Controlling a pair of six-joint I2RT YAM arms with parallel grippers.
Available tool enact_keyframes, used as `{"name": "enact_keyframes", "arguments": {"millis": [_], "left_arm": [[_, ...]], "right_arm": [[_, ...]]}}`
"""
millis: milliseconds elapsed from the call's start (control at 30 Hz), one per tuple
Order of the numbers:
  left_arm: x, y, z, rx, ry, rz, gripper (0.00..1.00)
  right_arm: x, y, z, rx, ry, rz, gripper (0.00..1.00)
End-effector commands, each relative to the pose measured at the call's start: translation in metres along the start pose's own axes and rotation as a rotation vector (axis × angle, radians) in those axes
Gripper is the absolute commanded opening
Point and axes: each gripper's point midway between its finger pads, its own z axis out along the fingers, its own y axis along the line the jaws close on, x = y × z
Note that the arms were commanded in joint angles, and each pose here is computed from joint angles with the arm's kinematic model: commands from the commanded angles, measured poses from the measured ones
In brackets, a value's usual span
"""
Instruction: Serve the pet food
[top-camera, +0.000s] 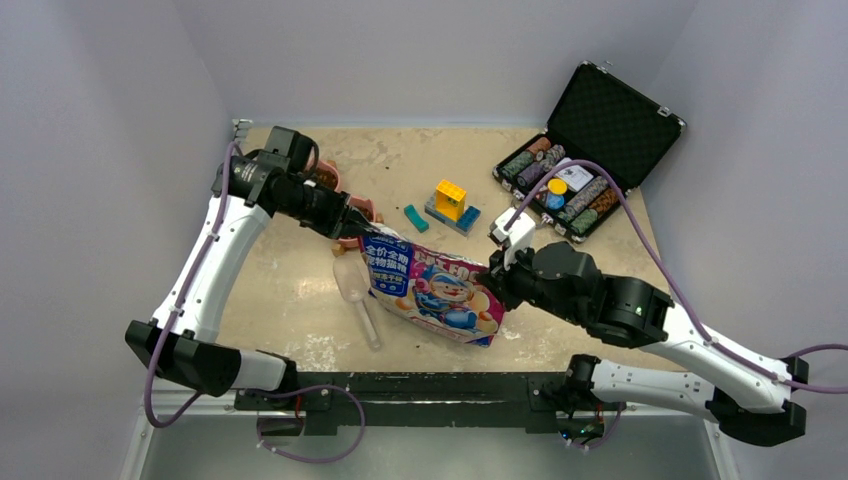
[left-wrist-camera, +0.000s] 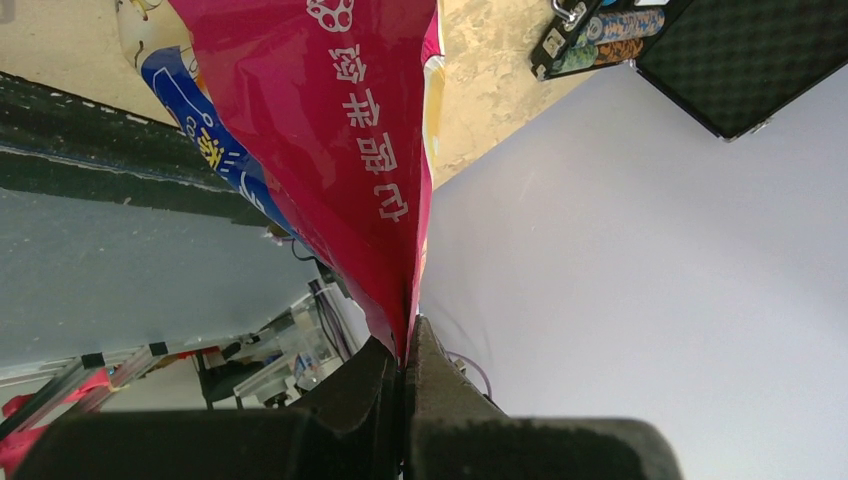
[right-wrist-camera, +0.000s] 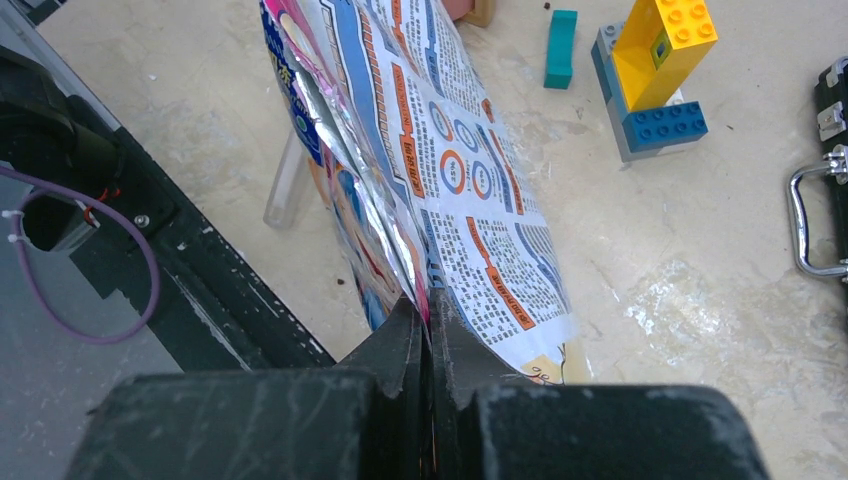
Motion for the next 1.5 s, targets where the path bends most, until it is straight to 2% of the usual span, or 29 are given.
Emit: {"name": "enact_keyframes", "arguments": {"millis": [0, 67, 100, 167, 233, 333, 533, 567, 667, 867, 967, 1067, 1133, 1200, 1233, 1267, 1300, 1367, 1467], "left_arm": [[-0.057, -0.010, -0.020, 0.086, -0.244, -0.037, 0.00], [-0.050, -0.015, -0.020, 0.130, -0.210, -0.023, 0.00], [-0.044, -0.015, -0.020, 0.141, -0.196, -0.013, 0.10], [-0.032, -0.012, -0.022, 0.139, -0.183, 0.016, 0.37], [-0.016, -0.011, -0.021, 0.138, -0.165, 0.050, 0.51], [0.010, -0.009, -0.013, 0.130, -0.114, 0.076, 0.58], [0.039, -0.016, 0.004, 0.124, -0.065, 0.107, 0.59], [0.041, -0.018, 0.004, 0.127, -0.065, 0.117, 0.59], [0.048, -0.020, 0.009, 0.113, -0.058, 0.129, 0.56], [0.046, -0.018, 0.032, 0.065, -0.057, 0.114, 0.48], [0.044, -0.029, 0.035, 0.100, -0.070, 0.129, 0.36], [0.045, -0.037, 0.037, 0.124, -0.074, 0.140, 0.28], [0.045, -0.037, 0.038, 0.126, -0.073, 0.140, 0.23], [0.046, -0.036, 0.040, 0.129, -0.066, 0.143, 0.12], [0.046, -0.035, 0.040, 0.124, -0.063, 0.140, 0.03], [0.045, -0.031, 0.041, 0.110, -0.059, 0.118, 0.00], [0.044, -0.026, 0.040, 0.095, -0.057, 0.087, 0.00], [0.037, -0.019, 0.035, 0.082, -0.077, 0.034, 0.00], [0.022, -0.018, 0.018, 0.093, -0.117, -0.013, 0.00]], "right_arm": [[0.024, -0.033, -0.024, 0.118, 0.091, -0.005, 0.00], [0.017, -0.031, -0.022, 0.105, 0.086, -0.037, 0.00], [0.015, -0.028, -0.020, 0.087, 0.085, -0.058, 0.00], [0.009, -0.021, -0.017, 0.047, 0.091, -0.106, 0.00], [0.007, -0.017, -0.012, 0.029, 0.110, -0.148, 0.00], [0.001, -0.015, -0.005, 0.021, 0.123, -0.194, 0.00], [-0.010, 0.001, 0.001, -0.055, 0.126, -0.227, 0.00], [-0.011, 0.003, 0.002, -0.062, 0.129, -0.235, 0.00], [-0.017, 0.006, 0.006, -0.074, 0.133, -0.274, 0.11], [-0.027, 0.012, 0.017, -0.093, 0.138, -0.349, 0.43], [-0.032, 0.011, 0.022, -0.077, 0.133, -0.384, 0.53], [-0.039, 0.007, 0.033, -0.027, 0.124, -0.429, 0.54], [-0.043, 0.003, 0.040, 0.032, 0.121, -0.469, 0.54], [-0.047, -0.003, 0.045, 0.095, 0.115, -0.502, 0.51], [-0.049, -0.008, 0.046, 0.132, 0.111, -0.504, 0.43], [-0.050, -0.011, 0.047, 0.160, 0.109, -0.500, 0.13], [-0.050, -0.016, 0.045, 0.188, 0.108, -0.489, 0.00], [-0.039, -0.019, 0.036, 0.188, 0.134, -0.443, 0.00], [-0.028, -0.017, 0.011, 0.125, 0.091, -0.318, 0.00]]}}
